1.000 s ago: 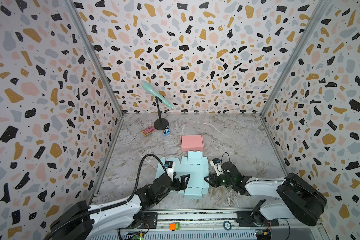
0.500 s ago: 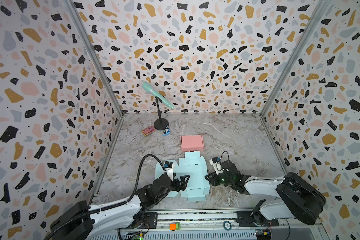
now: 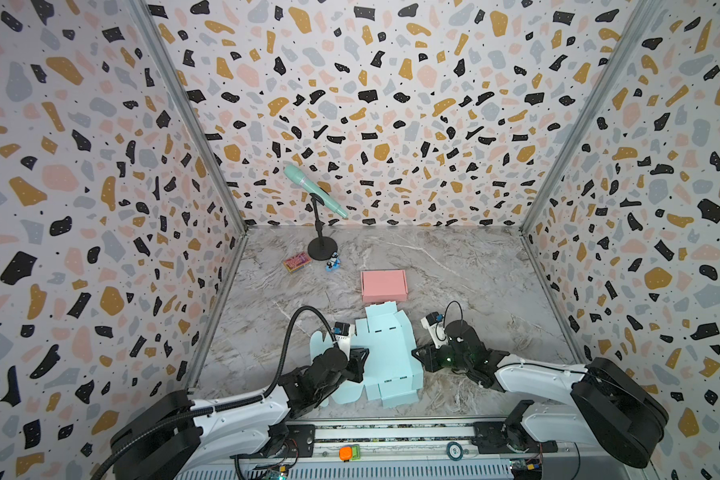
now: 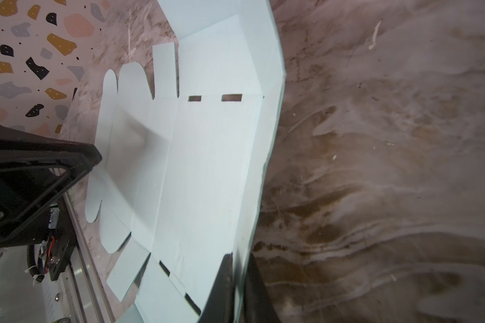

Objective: Fold the paper box

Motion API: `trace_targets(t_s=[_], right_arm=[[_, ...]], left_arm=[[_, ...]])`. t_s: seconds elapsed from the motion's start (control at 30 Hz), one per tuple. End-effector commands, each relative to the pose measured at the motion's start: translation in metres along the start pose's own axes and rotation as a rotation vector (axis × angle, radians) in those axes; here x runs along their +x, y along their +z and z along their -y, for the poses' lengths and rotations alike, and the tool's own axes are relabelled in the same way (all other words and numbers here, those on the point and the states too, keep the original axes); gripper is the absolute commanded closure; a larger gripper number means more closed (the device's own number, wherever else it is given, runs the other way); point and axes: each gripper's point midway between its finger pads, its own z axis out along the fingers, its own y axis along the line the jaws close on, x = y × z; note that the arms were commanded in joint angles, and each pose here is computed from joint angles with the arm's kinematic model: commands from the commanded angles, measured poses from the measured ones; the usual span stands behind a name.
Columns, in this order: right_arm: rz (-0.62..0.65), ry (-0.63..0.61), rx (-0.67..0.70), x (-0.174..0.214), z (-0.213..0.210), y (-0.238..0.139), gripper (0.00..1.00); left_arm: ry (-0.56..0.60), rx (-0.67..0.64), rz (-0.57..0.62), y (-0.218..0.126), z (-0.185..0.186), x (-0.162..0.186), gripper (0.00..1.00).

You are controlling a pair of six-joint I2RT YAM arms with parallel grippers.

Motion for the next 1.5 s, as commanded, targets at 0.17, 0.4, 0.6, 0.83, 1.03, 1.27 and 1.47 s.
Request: trace_targets(t_s=[0.17,0.4,0.6,0.83,1.03,1.27,1.47], right_arm=[[0.011,-0.018,0.02,-0.002,0.002,-0.006,0.9],[0.011,-0.022,0.028,-0.001,0.003,-0.008,0.91],[0.014,-0.03,0.028,-0.002,0.002,-0.01,0.91],[0.016,-0.037,0.024,-0.004,0.0,-0.011,0.91],[0.025,-0.044,0.016,-0.006,-0.003,-0.014,0.91],[0.018,-0.047,0.01,-0.004,-0.004,-0.014,0.91],[0.022,-0.05,0.009,-0.005,-0.004,-0.014,0.91]], left_arm=[[0.019,0.012,0.103,0.02,0.027,-0.041,1.0],[0.066,-0.019,0.11,0.046,0.038,-0.066,1.0],[0.052,-0.024,0.129,0.058,0.035,-0.083,1.0],[0.069,-0.019,0.111,0.077,0.037,-0.1,1.0],[0.094,-0.015,0.074,0.094,0.041,-0.1,1.0],[0.135,-0.04,0.071,0.101,0.041,-0.106,1.0],[0.161,-0.036,0.061,0.106,0.042,-0.109,1.0]])
